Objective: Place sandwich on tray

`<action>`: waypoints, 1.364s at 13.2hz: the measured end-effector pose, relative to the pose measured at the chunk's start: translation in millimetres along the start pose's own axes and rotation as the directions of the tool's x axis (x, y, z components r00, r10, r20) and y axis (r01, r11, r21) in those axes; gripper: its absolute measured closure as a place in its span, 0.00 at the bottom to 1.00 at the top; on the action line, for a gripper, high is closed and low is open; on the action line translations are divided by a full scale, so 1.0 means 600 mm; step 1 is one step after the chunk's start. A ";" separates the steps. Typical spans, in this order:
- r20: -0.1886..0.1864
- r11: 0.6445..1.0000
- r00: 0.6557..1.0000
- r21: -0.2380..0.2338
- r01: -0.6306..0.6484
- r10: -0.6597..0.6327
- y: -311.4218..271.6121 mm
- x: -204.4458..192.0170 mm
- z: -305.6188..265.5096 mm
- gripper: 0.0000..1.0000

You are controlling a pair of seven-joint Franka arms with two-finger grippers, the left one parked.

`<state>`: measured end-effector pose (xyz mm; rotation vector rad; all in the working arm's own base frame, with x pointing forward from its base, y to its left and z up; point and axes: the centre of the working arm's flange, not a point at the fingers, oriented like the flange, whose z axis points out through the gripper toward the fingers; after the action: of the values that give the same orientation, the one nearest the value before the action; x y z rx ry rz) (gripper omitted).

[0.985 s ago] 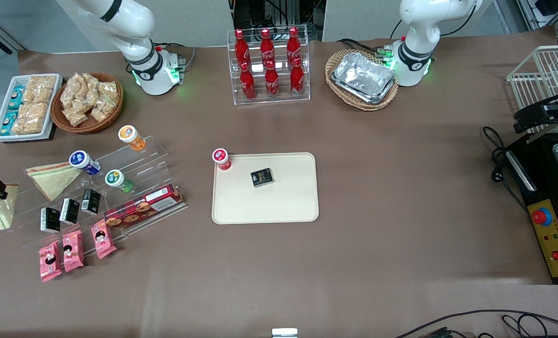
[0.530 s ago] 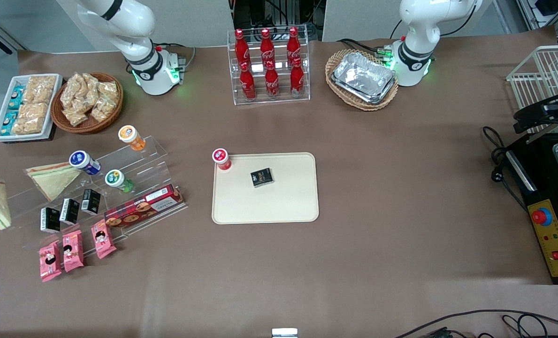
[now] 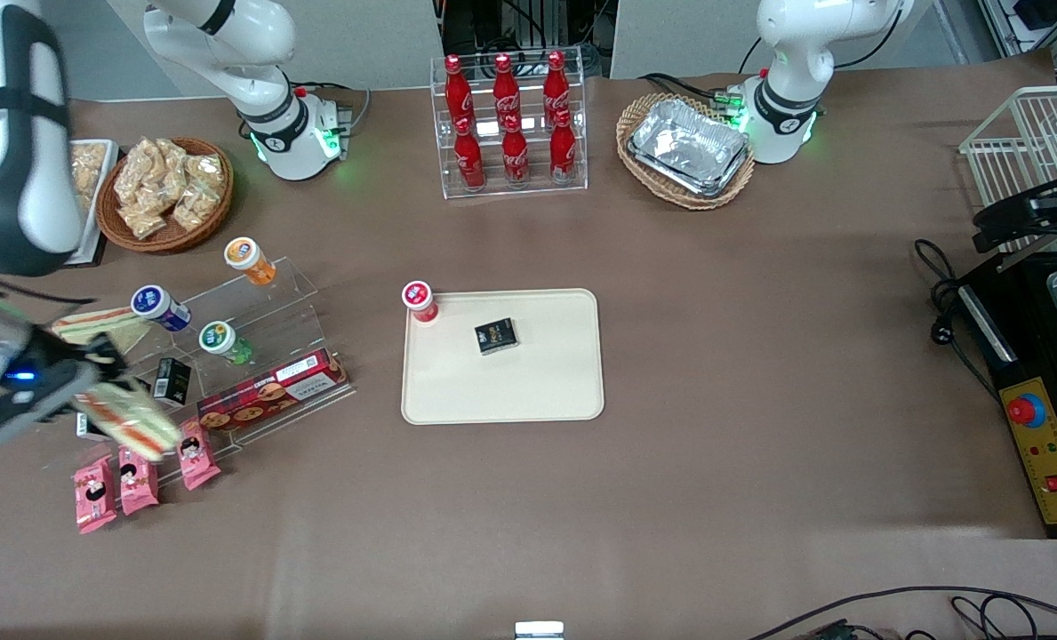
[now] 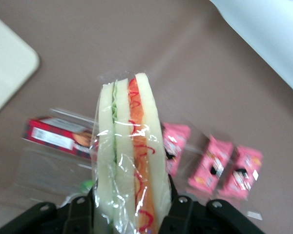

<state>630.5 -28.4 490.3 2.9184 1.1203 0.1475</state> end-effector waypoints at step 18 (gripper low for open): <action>0.032 0.773 0.775 0.099 0.626 -0.631 -0.601 0.342 0.320 0.49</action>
<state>559.6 381.2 300.1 2.3957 2.0499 -0.0057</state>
